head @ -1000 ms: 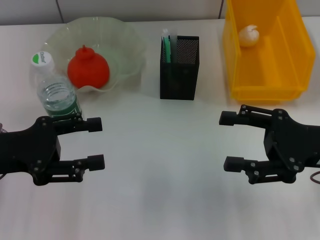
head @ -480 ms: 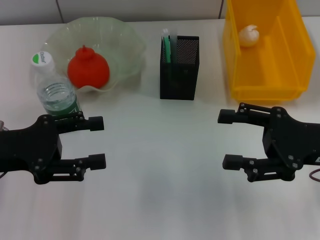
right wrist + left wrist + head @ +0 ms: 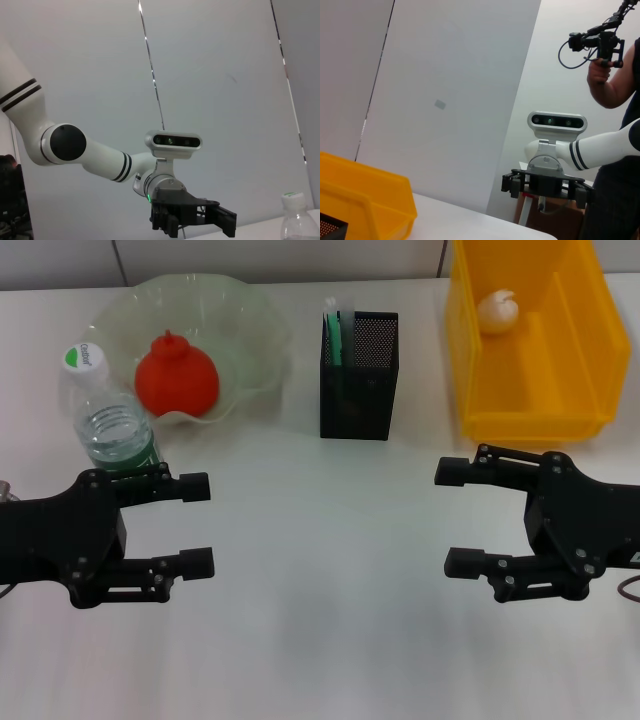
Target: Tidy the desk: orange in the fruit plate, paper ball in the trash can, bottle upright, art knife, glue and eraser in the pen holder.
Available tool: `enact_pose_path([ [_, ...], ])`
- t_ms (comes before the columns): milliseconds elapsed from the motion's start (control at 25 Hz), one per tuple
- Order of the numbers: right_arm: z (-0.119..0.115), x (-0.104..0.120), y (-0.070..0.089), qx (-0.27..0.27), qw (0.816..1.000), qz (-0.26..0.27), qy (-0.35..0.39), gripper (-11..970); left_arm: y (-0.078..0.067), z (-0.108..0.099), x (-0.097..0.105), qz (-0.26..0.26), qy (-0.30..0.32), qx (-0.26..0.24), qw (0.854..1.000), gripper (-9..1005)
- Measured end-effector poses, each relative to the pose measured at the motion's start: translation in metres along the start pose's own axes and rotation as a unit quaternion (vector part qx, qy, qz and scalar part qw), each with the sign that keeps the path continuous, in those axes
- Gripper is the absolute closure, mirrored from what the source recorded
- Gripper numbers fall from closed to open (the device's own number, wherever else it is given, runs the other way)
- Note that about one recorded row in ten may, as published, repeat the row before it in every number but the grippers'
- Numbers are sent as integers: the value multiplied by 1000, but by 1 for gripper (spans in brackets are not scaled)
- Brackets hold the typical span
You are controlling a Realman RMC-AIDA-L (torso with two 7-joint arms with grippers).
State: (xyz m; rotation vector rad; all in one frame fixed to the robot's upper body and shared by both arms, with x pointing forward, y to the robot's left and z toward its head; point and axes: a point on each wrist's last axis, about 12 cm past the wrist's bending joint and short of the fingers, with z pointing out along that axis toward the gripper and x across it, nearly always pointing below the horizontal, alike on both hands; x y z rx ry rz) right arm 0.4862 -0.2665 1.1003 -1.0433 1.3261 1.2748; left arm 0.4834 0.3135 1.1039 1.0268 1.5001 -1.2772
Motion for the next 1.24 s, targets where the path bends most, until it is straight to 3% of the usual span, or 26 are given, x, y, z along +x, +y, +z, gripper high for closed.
enact_pose_path([
  [1240, 1, -1, 0, -2, 1000, -1, 0, 122, 1, 2, -1, 5, -1, 2, 1000, 199],
])
